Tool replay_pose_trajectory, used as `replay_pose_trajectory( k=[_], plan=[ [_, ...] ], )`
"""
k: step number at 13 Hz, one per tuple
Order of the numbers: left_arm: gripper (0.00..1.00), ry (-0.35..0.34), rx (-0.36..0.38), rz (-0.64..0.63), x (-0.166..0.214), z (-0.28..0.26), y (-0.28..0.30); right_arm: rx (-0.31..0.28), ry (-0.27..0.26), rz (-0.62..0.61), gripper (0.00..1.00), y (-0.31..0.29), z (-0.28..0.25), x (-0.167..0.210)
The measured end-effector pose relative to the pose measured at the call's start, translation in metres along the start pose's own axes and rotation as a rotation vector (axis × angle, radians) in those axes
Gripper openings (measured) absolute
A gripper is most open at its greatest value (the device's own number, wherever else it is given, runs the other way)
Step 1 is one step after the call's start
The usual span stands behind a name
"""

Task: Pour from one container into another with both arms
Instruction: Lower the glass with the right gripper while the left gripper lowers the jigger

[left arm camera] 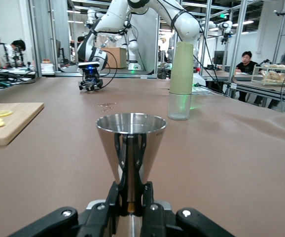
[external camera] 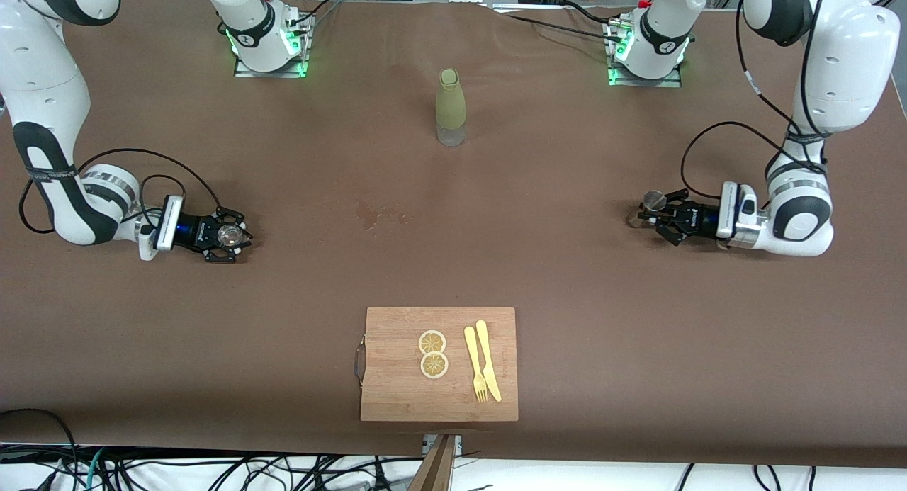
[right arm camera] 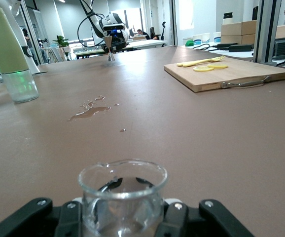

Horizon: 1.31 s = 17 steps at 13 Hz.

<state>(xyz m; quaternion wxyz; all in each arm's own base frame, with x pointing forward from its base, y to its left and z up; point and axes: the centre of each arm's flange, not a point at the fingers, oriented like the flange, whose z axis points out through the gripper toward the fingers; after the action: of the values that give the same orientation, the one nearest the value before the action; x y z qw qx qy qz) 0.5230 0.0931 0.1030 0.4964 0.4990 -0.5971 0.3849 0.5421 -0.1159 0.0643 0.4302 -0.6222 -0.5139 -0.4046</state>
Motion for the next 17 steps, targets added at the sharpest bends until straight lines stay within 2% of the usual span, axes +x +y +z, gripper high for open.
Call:
replay_pose_trajectory(
  k=[3,4,5,8,10,12,14,15,17],
  plan=[
    [0.21,0.019,0.046,-0.023,-0.013,-0.028,0.020,0.009,-0.007,-0.002,0.26,-0.001,0.000,-0.001],
    [0.21,0.025,0.062,-0.032,-0.018,-0.036,0.027,0.010,-0.008,-0.002,0.31,-0.001,-0.001,-0.001],
    [0.21,0.032,0.076,-0.039,-0.024,-0.043,0.034,0.010,-0.008,-0.002,0.31,-0.001,-0.001,-0.001],
    [0.21,0.035,0.087,-0.052,-0.037,-0.053,0.048,0.010,-0.009,-0.001,0.58,-0.001,-0.001,-0.002],
    [0.21,0.042,0.085,-0.064,-0.045,-0.050,0.052,0.019,-0.021,-0.001,0.83,-0.003,-0.004,-0.004],
    [0.21,0.054,0.079,-0.067,-0.048,-0.048,0.052,0.030,-0.032,-0.003,0.99,-0.005,-0.008,-0.006],
    [0.21,0.057,0.077,-0.067,-0.049,-0.048,0.052,0.038,-0.053,-0.012,0.99,-0.004,-0.015,-0.005],
    [0.27,0.055,0.077,-0.068,-0.050,-0.048,0.052,0.037,-0.066,-0.014,0.99,-0.004,-0.022,-0.005],
    [0.48,0.053,0.074,-0.074,-0.056,-0.047,0.052,0.040,-0.116,-0.023,0.99,-0.006,-0.044,-0.004]
  ],
)
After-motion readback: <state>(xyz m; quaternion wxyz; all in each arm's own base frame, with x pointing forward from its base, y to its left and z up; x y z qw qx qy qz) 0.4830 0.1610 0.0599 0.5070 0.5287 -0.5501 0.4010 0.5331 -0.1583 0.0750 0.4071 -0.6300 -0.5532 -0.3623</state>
